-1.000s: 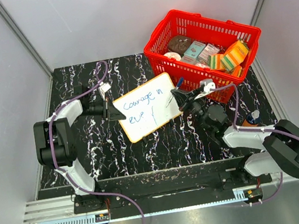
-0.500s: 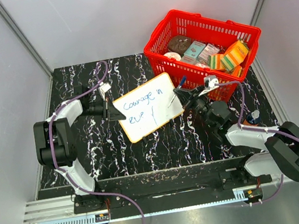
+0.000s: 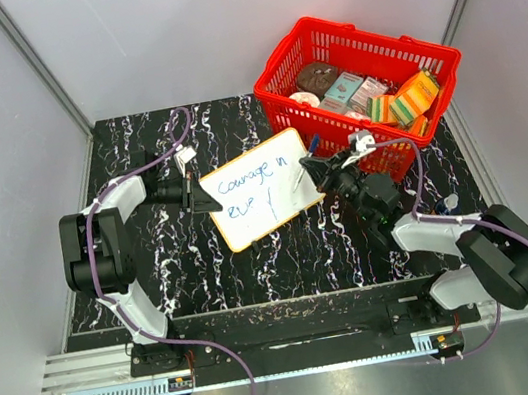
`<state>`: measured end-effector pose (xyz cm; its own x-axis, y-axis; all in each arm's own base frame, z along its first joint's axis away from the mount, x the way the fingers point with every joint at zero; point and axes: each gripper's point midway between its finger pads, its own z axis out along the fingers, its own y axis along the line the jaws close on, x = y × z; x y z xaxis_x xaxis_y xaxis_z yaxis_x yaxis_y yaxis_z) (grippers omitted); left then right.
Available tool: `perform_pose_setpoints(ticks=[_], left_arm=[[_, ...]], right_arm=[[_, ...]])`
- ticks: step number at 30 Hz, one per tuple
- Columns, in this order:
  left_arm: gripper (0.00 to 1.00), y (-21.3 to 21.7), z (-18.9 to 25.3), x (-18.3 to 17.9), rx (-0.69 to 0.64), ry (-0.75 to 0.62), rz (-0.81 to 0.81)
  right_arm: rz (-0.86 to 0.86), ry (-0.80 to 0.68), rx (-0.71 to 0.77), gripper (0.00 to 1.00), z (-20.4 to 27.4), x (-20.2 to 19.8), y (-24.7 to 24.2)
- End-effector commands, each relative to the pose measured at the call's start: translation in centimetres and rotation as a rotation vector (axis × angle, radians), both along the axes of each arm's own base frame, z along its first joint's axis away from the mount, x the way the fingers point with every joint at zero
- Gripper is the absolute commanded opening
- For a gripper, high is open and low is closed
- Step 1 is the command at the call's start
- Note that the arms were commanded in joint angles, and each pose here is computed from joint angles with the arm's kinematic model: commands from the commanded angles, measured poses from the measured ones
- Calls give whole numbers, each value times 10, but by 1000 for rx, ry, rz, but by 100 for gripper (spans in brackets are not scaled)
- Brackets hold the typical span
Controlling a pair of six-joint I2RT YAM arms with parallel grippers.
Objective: Write a sentence on the whiteboard
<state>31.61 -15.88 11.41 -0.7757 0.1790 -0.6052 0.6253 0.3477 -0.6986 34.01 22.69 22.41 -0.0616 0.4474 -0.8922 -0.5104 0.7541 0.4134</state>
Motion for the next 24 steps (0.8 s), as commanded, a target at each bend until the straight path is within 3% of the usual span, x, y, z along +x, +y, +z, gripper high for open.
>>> perform_pose_setpoints(ticks=[1, 16, 24], left_arm=[[0, 18, -24, 12, 202, -91, 16], [0, 17, -23, 12, 198, -94, 14], [0, 17, -23, 11, 197, -90, 9]], right_arm=[[28, -69, 15, 0, 24, 10, 10], [-16, -44, 13, 0, 9, 45, 25], [-96, -219, 1, 0, 24, 29, 26]])
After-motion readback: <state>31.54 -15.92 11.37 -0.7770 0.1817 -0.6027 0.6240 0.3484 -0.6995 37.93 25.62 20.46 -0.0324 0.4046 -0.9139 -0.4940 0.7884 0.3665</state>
